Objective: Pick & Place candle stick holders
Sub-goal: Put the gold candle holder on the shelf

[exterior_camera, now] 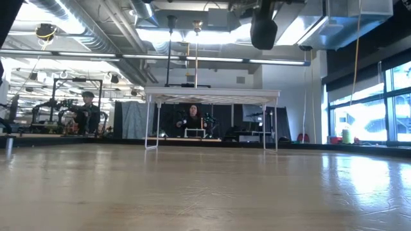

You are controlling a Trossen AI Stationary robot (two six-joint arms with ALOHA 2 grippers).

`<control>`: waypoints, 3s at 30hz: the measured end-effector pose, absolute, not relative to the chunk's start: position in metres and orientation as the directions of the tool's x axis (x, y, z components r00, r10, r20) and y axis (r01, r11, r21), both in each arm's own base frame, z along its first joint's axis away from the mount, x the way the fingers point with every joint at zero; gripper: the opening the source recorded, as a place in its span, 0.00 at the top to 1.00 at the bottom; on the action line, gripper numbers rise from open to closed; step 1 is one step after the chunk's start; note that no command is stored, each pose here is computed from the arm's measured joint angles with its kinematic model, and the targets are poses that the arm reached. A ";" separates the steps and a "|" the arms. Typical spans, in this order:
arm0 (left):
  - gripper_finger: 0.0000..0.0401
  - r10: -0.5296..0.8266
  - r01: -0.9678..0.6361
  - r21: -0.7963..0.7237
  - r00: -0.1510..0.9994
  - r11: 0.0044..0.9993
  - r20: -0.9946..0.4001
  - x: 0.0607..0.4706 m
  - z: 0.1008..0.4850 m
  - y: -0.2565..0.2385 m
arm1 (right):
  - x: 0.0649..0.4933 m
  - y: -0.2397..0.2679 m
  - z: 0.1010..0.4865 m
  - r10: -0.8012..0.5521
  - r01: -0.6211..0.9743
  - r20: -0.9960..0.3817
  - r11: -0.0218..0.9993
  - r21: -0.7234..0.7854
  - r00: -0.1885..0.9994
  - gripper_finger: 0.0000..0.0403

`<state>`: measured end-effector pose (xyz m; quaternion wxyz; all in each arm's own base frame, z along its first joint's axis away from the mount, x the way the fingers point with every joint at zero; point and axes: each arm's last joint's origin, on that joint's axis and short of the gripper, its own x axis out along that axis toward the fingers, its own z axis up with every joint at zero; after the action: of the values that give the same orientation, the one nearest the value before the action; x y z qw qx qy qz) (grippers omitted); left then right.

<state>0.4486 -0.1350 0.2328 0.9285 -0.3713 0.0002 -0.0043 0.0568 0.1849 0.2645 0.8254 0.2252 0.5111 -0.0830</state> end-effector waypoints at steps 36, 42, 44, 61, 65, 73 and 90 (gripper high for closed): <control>0.96 -0.099 0.058 -0.825 0.995 0.562 0.003 0.456 0.233 -0.112 | 0.064 0.193 0.203 -0.353 0.607 -0.623 0.753 0.254 0.698 0.47; 0.96 -0.099 0.057 -0.834 0.995 0.548 0.003 0.456 0.233 -0.110 | 0.067 0.190 0.202 -0.383 0.595 -0.581 0.771 0.227 0.718 0.47; 0.96 -0.100 0.056 -0.840 0.995 0.540 0.003 0.456 0.233 -0.110 | 0.069 0.188 0.199 -0.390 0.596 -0.572 0.770 0.226 0.721 0.47; 0.96 -0.083 0.045 -0.849 0.997 0.527 0.001 0.456 0.233 -0.110 | 0.077 0.180 0.196 -0.411 0.612 -0.554 0.753 0.242 0.724 0.96; 0.96 -0.064 0.023 -0.839 0.998 0.544 -0.014 0.456 0.232 -0.108 | 0.082 0.169 0.210 -0.450 0.630 -0.540 0.750 0.203 0.711 0.96; 0.98 -0.017 -0.059 -0.726 0.995 0.686 -0.097 0.435 0.280 -0.082 | 0.095 0.142 0.264 -0.493 0.623 -0.439 0.750 0.222 0.751 0.96; 1.00 0.279 -0.380 -0.264 0.894 0.886 -0.351 0.309 0.386 -0.003 | 0.154 0.085 0.386 -0.466 0.510 -0.282 0.853 0.108 0.839 0.96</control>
<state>0.3086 -0.0027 0.3859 0.9590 -0.1652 0.1535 0.1717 0.1544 0.0853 0.3861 0.9546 0.0895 0.1237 -0.2556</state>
